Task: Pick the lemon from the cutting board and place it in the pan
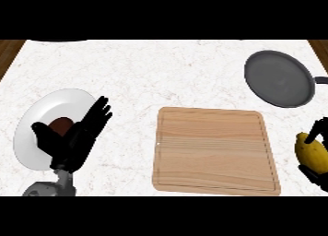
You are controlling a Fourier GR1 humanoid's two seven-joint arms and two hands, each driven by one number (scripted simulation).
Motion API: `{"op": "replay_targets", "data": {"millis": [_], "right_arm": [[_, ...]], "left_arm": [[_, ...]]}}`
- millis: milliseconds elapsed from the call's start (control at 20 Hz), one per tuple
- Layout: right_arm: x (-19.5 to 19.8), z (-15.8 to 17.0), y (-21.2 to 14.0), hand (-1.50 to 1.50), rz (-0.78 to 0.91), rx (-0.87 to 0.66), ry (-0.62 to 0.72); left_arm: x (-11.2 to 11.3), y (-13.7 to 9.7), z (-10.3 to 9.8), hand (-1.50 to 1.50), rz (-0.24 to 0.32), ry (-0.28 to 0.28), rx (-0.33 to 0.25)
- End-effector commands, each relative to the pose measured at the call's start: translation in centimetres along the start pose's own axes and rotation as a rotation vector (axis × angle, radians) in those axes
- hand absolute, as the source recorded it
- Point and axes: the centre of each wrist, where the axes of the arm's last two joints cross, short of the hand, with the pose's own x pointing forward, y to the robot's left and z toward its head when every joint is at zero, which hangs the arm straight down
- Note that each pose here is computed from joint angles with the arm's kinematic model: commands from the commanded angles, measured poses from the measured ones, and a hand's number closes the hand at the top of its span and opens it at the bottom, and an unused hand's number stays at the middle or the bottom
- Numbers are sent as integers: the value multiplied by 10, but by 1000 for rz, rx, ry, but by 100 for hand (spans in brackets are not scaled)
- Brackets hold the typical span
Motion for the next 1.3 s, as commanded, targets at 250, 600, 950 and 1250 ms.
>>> {"op": "replay_targets", "data": {"millis": [250,600,950,1250], "right_arm": [[-52,-65,9,150,162,-99,8],[-75,-111,12,150,153,-347,74],[-92,-125,16,150,138,-410,108],[-97,-121,-12,150,173,-448,130]], "left_arm": [[1,-19,-8,0,-15,-3,-27],[-2,-11,-9,0,-4,-2,-49],[0,-28,-19,0,-15,-8,-70],[5,-18,-16,0,-11,-29,-86]]}}
